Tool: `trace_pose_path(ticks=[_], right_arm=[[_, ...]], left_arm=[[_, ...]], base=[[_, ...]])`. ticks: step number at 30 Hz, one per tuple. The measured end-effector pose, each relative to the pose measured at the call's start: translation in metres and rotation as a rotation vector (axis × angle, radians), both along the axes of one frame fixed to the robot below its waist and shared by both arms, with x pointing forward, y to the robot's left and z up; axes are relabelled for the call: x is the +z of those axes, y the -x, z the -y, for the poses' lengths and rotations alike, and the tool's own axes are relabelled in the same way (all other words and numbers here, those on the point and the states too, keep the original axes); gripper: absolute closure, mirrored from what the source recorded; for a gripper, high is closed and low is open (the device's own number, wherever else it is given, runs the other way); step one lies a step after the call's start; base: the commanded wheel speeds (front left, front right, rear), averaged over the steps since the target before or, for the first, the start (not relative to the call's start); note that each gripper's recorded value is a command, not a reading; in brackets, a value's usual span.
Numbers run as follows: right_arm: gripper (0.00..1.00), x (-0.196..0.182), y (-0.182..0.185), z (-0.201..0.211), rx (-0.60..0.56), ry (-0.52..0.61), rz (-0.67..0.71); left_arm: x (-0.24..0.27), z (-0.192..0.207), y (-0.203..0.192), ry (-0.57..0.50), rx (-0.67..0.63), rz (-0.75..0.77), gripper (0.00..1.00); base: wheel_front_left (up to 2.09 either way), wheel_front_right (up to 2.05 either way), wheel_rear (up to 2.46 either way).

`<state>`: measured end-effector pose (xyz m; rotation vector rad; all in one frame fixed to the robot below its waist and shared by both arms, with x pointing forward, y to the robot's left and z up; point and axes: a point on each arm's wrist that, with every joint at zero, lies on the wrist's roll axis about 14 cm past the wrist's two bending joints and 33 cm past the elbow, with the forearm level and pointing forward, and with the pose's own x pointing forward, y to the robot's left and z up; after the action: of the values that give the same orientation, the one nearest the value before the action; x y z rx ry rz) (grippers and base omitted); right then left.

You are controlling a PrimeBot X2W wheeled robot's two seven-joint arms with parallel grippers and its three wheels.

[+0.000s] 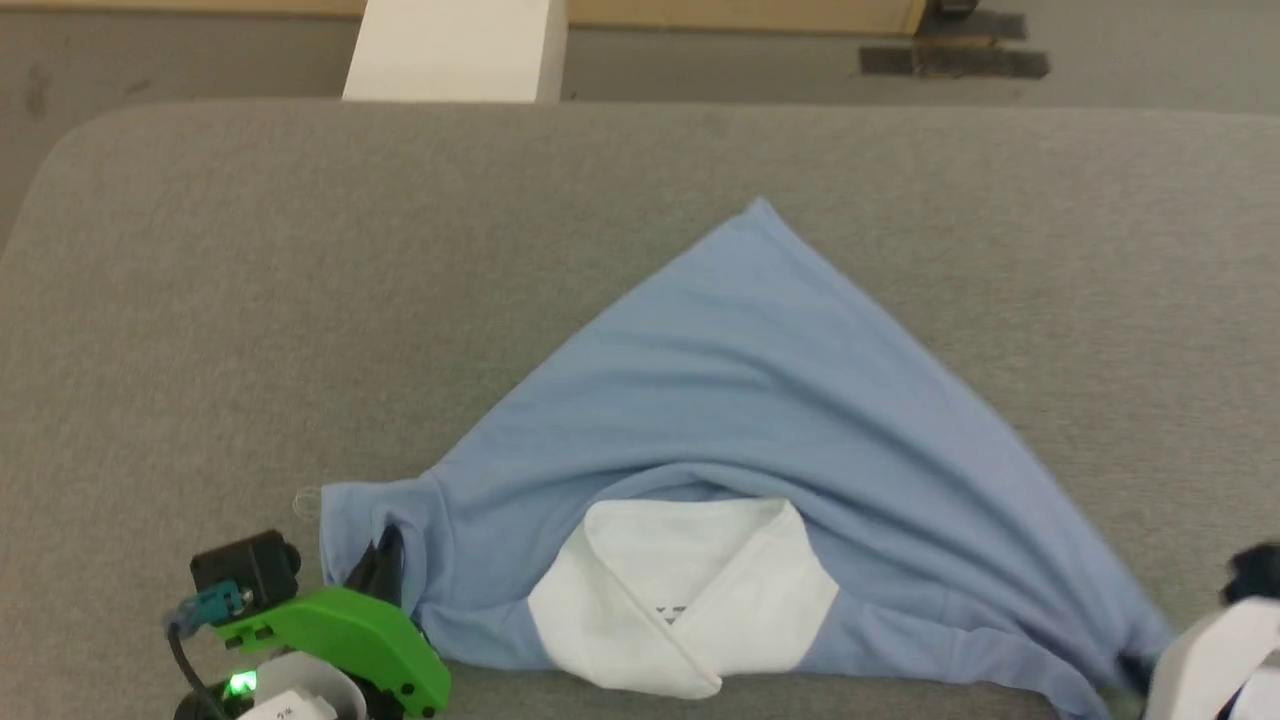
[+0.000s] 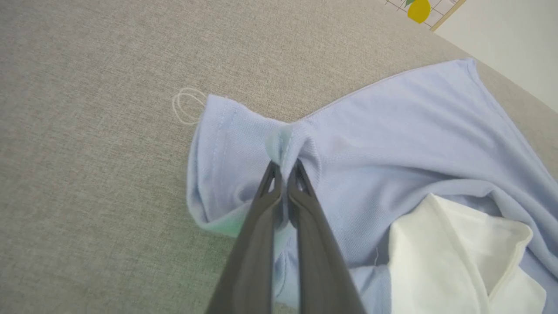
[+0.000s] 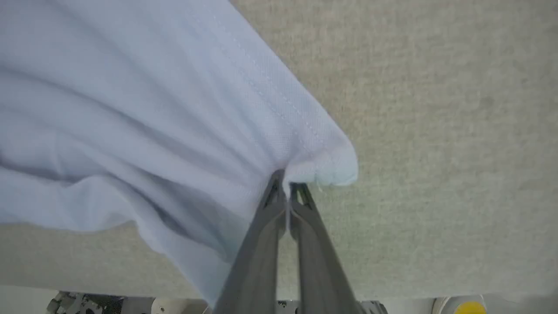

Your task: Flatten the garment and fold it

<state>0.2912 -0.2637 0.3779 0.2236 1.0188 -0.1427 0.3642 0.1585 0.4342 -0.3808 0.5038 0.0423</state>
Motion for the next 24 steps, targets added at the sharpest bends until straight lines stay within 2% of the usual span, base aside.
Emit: trace_pose_path(ticks=[3, 5, 6, 7, 8, 10, 13, 16, 20, 24], right_arm=[[1.00, -0.014, 0.031, -0.016, -0.008, -0.073, -0.065], [1.00, -0.012, 0.036, -0.019, -0.025, -0.101, -0.053], [0.78, -0.008, 0.035, -0.018, -0.039, -0.106, -0.020], [0.51, -0.003, 0.031, -0.014, -0.061, -0.110, 0.027], [0.00, 0.004, 0.026, -0.011, -0.084, -0.115, 0.080], [0.00, 0.033, 0.002, -0.003, -0.109, -0.120, 0.249], [0.00, 0.088, -0.040, 0.009, -0.088, -0.065, 0.497], [0.00, 0.129, -0.076, 0.009, -0.045, -0.031, 0.667], [0.00, 0.158, -0.124, -0.018, 0.061, -0.037, 0.761], [0.00, 0.164, -0.170, -0.050, 0.202, 0.001, 0.737]], left_arm=[[0.003, 0.006, 0.005, 0.017, -0.004, 0.013, 1.00], [0.006, 0.011, 0.007, 0.027, -0.012, 0.020, 1.00], [0.008, 0.013, 0.008, 0.030, -0.015, 0.028, 1.00], [0.010, 0.014, 0.008, 0.033, -0.016, 0.036, 1.00], [0.011, 0.015, 0.008, 0.035, -0.018, 0.040, 1.00], [0.014, 0.016, 0.008, 0.033, -0.020, 0.051, 1.00], [0.017, 0.015, 0.008, 0.030, -0.018, 0.062, 1.00], [0.016, 0.013, 0.008, 0.031, -0.013, 0.058, 1.00], [0.011, 0.009, 0.010, 0.031, 0.003, 0.041, 1.00], [0.007, 0.007, 0.008, 0.033, 0.013, 0.027, 1.00]], base=[[0.00, 0.00, 0.00], [0.00, 0.00, 0.00], [0.00, 0.00, 0.00], [0.00, 0.00, 0.00], [0.00, 0.00, 0.00], [0.00, 0.00, 0.00], [0.00, 0.00, 0.00], [0.00, 0.00, 0.00], [0.00, 0.00, 0.00], [0.00, 0.00, 0.00]])
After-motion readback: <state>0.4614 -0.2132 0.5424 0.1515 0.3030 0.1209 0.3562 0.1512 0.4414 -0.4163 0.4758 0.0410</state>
